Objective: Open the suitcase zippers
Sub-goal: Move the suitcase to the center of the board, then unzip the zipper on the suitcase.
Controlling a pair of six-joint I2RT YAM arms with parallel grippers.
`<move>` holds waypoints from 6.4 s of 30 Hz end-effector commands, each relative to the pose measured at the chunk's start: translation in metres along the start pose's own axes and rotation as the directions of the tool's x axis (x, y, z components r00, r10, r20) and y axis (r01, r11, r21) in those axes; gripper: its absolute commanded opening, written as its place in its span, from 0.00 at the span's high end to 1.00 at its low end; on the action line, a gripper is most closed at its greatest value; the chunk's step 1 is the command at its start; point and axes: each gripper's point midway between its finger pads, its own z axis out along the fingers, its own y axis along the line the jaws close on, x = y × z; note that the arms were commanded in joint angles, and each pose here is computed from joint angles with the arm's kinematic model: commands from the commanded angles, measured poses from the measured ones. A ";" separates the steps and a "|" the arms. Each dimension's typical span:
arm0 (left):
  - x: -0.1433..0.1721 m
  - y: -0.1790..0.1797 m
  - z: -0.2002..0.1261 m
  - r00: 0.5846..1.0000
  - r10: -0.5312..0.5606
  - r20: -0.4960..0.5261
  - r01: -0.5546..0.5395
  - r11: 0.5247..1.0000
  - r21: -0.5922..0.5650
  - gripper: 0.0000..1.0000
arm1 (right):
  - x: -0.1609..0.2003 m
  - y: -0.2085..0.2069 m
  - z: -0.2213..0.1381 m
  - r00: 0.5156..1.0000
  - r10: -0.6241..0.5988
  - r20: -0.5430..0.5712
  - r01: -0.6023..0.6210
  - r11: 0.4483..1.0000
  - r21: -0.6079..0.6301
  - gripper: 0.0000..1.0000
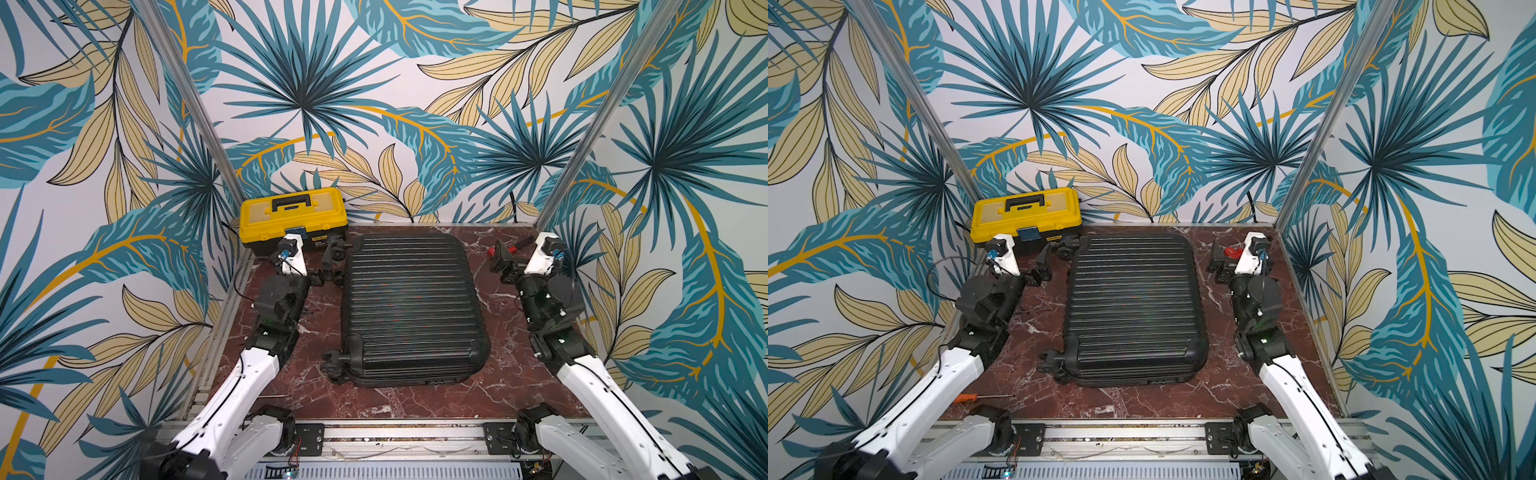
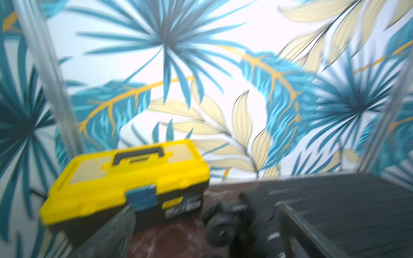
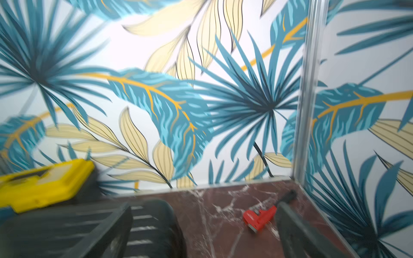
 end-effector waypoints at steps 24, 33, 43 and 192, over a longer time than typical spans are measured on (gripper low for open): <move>0.138 -0.120 -0.075 0.285 -0.318 -0.904 0.621 0.780 -0.078 0.01 | 0.163 0.034 -0.121 0.298 0.129 -0.946 -0.143 0.986 0.090 0.01; 0.133 -0.149 -0.033 0.277 -0.309 -0.910 0.720 0.694 -0.017 0.01 | 0.187 0.061 -0.083 0.278 0.168 -0.946 -0.261 0.961 0.094 0.01; 0.122 -0.178 0.040 0.297 -0.337 -0.893 0.780 0.625 0.023 0.02 | 0.169 0.052 0.021 0.403 0.220 -0.888 -0.215 0.966 0.141 0.03; 0.251 -0.215 -0.108 0.958 0.278 -0.069 -0.171 0.746 0.644 1.00 | 0.231 0.305 -0.081 0.395 -0.649 -0.650 -0.094 0.675 -0.732 0.56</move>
